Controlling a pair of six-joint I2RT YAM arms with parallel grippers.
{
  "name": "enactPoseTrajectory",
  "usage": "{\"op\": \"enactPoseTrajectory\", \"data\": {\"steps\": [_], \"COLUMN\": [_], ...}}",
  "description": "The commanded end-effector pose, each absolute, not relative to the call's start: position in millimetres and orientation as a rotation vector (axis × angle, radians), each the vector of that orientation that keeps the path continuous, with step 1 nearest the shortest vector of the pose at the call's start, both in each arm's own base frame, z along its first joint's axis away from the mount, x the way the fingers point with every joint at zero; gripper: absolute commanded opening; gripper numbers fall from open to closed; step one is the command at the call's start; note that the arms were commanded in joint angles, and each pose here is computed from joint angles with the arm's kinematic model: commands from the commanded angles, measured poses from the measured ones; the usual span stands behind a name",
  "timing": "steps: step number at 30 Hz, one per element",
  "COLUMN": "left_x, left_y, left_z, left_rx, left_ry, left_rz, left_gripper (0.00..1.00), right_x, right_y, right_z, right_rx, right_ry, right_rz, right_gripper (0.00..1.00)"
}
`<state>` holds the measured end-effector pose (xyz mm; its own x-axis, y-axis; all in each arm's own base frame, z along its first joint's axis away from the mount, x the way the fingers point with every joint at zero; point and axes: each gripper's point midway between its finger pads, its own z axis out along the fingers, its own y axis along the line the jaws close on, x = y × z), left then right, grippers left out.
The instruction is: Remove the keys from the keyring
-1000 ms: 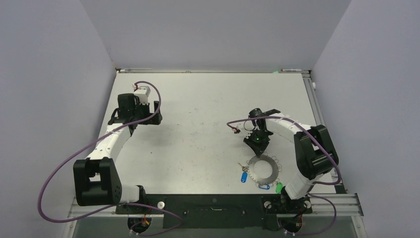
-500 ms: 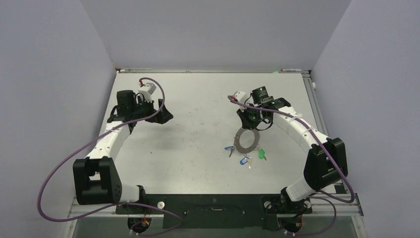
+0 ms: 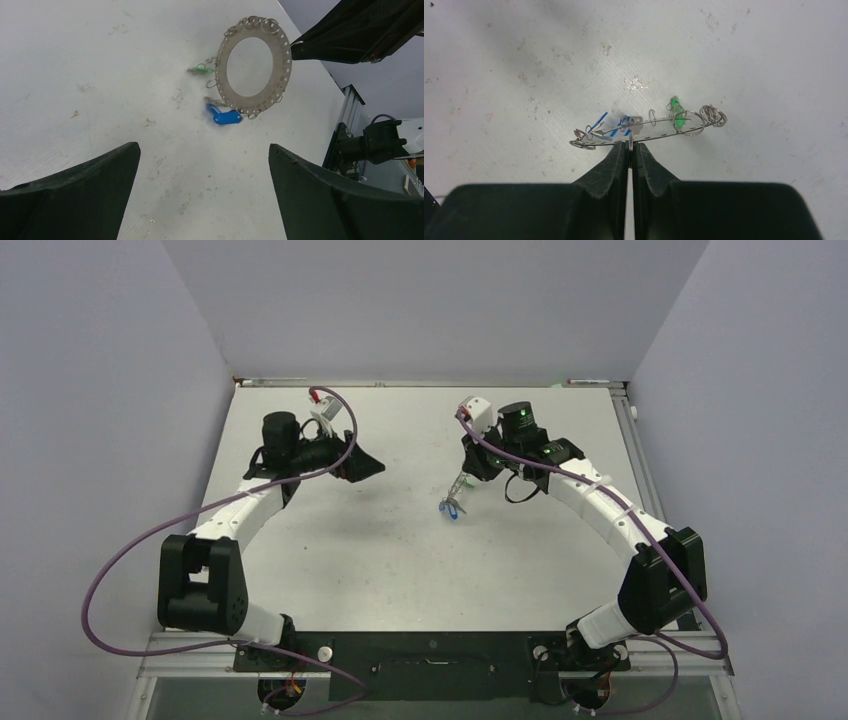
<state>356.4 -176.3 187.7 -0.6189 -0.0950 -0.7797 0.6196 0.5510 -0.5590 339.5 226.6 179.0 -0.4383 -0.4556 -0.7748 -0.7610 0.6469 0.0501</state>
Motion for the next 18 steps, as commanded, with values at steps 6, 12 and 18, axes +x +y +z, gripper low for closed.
{"op": "enactPoseTrajectory", "data": {"steps": [6,12,18], "left_x": [358,353,343], "left_y": [-242,-277,-305], "left_z": [244,240,230], "left_rx": [0.562,0.626,0.712], "left_ry": [1.668,1.66,1.674], "left_rz": [-1.011,-1.011,-1.031], "left_gripper": [0.95,0.9,0.89], "right_x": [357,357,355], "right_y": [257,269,277], "right_z": [264,266,267], "right_rx": [-0.783,-0.782,-0.759], "right_ry": [1.881,1.892,1.91], "right_rz": [0.61,0.632,0.657], "right_gripper": [0.05,0.05,0.05]}}
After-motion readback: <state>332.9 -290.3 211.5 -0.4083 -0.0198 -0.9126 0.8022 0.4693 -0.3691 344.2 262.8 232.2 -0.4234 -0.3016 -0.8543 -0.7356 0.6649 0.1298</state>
